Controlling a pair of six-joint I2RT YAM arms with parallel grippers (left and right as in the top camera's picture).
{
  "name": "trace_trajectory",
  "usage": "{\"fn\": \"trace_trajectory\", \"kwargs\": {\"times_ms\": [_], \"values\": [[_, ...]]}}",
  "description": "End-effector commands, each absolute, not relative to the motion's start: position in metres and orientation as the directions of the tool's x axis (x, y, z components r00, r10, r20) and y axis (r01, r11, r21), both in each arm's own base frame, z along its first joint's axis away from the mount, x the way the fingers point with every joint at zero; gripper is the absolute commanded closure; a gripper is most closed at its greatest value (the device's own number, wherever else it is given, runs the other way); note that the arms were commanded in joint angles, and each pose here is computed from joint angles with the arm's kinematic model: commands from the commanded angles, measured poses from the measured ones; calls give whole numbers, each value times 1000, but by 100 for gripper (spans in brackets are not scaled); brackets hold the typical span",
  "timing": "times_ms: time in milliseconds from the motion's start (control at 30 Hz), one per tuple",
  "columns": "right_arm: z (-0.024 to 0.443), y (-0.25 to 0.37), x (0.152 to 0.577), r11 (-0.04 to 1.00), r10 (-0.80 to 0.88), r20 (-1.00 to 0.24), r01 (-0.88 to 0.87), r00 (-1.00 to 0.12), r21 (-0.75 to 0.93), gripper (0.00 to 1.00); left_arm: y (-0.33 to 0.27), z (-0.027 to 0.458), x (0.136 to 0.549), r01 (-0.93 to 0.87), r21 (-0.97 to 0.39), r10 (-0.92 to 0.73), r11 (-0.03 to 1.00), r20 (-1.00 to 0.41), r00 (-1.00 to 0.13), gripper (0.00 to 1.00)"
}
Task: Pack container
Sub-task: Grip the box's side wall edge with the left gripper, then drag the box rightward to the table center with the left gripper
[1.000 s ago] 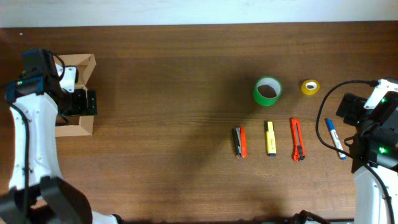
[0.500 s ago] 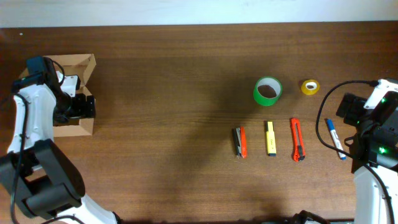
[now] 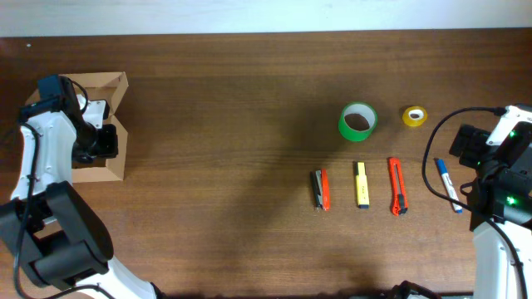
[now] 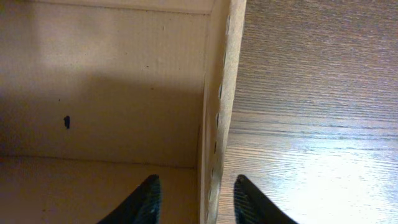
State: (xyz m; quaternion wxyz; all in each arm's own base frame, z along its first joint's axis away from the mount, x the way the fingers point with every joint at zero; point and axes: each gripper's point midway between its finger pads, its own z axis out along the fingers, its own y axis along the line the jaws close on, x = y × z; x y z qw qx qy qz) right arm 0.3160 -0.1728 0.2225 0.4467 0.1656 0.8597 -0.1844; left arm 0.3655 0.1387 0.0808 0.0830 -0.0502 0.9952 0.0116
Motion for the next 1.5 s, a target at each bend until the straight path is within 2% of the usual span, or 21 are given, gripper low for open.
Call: {"fn": "trace_trajectory", "kwargs": {"times_ms": [0,400,567,867,967,1067,1267,1367,1467], "values": [[233,-178,316,866,120,-842,470,-526,-171,1,138,78,366,-100,0,-99,995,-165,-981,67],[233,-178,316,866,120,-842,470,-526,-171,1,137,72,365,-102,-10,-103,995,-148,-984,67],[233,-178,316,866,120,-842,470,-526,-171,1,134,68,364,-101,-27,-104,995,-136,-985,76],[233,-178,316,866,120,-842,470,-526,-171,1,130,53,361,-100,-53,-104,994,-94,-990,76],[233,-178,316,866,120,-842,470,-526,-171,1,128,51,361,-99,-65,-105,993,-88,-991,83],[233,-178,316,866,120,-842,470,-526,-171,1,128,51,361,-100,-65,-105,993,-89,-990,98],[233,-178,316,866,120,-842,470,-526,-171,1,123,53,365,-131,-77,-138,988,-94,-986,98],[233,-178,316,866,120,-842,470,-526,-171,1,108,64,379,-99,-112,-113,989,-127,-986,98],[233,-178,316,866,120,-842,470,-526,-171,1,95,83,392,-50,-89,-63,995,-150,-987,99]]}}
